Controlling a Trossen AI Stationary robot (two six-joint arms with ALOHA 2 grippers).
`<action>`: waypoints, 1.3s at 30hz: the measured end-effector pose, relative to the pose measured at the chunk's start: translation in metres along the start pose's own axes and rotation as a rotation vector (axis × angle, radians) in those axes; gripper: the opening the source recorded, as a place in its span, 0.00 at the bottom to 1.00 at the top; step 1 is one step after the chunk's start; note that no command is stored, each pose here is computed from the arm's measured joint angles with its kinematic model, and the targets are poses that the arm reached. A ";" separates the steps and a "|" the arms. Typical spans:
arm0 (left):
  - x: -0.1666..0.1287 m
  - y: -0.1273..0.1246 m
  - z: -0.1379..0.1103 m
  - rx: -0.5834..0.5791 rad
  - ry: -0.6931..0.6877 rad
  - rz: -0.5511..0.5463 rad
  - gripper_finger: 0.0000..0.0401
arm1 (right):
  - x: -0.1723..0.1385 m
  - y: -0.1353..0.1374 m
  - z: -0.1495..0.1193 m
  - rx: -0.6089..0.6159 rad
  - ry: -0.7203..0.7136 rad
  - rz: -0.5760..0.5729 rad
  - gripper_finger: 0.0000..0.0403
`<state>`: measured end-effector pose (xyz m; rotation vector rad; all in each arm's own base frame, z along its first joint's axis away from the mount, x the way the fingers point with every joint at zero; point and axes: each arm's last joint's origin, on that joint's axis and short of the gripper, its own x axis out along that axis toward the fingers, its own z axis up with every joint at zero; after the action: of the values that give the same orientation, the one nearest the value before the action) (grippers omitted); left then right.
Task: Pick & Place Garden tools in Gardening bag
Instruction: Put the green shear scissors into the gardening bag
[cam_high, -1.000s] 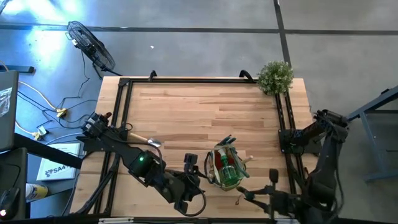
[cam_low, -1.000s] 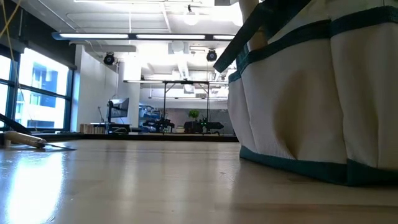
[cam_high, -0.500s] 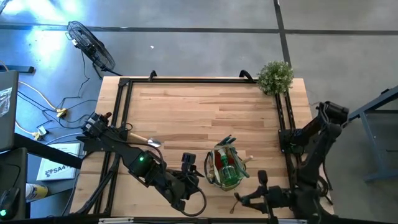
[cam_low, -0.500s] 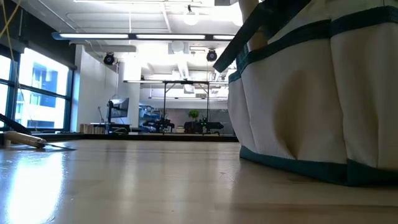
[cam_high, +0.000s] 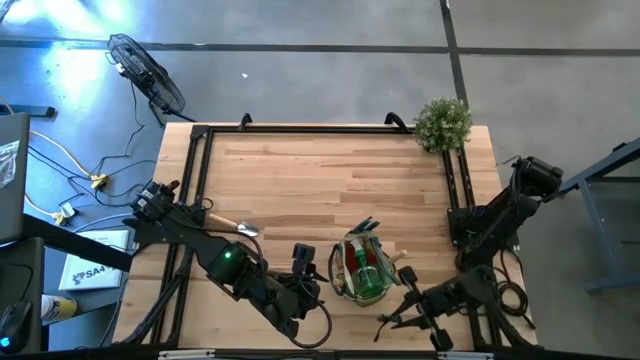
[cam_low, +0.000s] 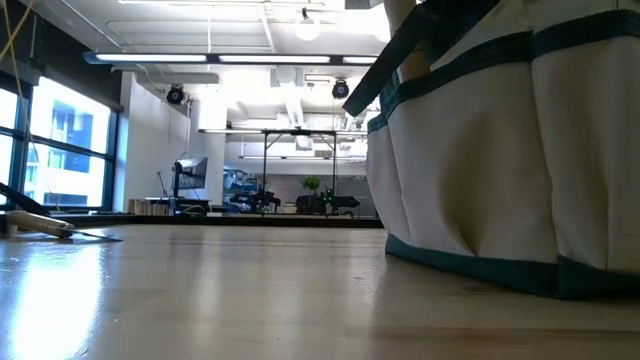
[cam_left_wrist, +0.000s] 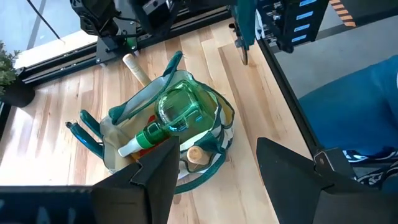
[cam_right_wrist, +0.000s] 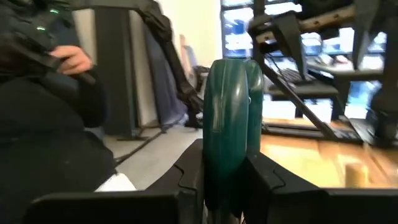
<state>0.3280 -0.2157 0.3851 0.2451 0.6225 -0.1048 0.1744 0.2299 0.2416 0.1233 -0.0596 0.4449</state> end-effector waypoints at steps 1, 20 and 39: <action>0.000 0.000 0.000 0.000 0.000 0.000 0.52 | 0.000 -0.004 -0.001 -0.006 -0.017 0.025 0.13; 0.000 0.000 -0.002 -0.030 0.017 -0.006 0.52 | 0.005 -0.042 -0.011 0.014 -0.027 0.110 0.13; 0.000 0.000 -0.002 -0.029 0.018 -0.011 0.52 | 0.004 -0.077 -0.028 0.037 0.045 -0.008 0.13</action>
<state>0.3268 -0.2157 0.3837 0.2144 0.6425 -0.1038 0.2118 0.1667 0.2063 0.1499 -0.0065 0.4407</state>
